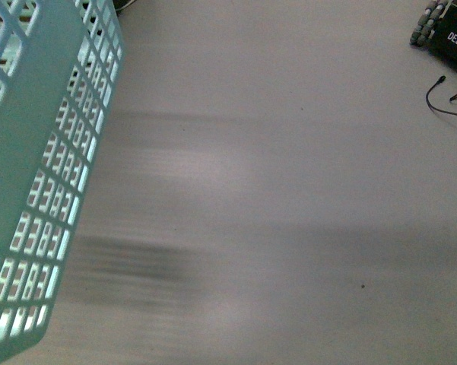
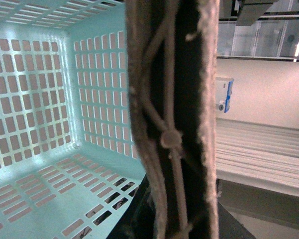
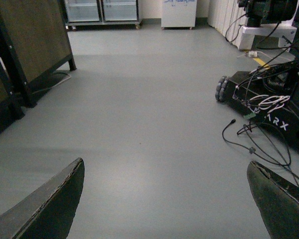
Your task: Pick lemon and mango into basket
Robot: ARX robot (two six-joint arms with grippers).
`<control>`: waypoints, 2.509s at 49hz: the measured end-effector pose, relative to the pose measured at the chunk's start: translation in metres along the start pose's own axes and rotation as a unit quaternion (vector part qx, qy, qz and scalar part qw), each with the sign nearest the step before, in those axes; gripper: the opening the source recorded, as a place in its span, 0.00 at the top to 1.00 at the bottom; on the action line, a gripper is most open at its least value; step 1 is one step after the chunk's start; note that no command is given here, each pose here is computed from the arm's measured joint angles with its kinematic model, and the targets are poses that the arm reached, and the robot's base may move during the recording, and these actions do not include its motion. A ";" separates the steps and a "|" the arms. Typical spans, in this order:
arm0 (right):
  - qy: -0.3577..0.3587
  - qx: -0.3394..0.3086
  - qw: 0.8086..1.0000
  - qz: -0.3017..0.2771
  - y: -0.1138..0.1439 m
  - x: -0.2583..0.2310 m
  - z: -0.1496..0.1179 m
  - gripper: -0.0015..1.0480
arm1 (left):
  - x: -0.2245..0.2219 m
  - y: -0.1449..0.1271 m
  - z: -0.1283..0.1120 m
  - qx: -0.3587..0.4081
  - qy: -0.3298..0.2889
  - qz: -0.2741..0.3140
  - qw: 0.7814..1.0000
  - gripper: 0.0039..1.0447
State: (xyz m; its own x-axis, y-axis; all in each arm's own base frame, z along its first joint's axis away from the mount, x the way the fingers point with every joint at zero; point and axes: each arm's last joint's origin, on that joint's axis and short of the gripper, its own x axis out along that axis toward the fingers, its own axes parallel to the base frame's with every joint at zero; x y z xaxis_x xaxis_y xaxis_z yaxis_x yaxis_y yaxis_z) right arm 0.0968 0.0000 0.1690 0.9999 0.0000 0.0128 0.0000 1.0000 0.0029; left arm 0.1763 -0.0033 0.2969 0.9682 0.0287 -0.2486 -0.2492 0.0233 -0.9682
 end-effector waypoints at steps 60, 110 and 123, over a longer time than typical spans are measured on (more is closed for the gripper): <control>0.000 0.000 1.000 0.000 0.000 0.000 0.000 0.08 | 0.000 0.000 0.000 0.001 0.001 0.002 1.000 0.95; 0.000 0.000 1.000 0.000 0.000 0.000 0.000 0.08 | 0.000 0.000 0.000 0.000 0.001 0.002 1.000 0.95; 0.000 0.000 1.000 0.000 0.000 0.000 0.000 0.08 | 0.000 0.000 0.000 0.000 0.001 0.002 1.000 0.95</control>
State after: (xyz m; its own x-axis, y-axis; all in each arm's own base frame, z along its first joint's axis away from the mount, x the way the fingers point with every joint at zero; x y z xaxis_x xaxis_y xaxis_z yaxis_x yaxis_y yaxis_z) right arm 0.0968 0.0000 0.1690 0.9999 0.0000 0.0128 0.0000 1.0000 0.0029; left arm 0.1765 -0.0030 0.2969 0.9670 0.0272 -0.2534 -0.2540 0.0238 -0.9669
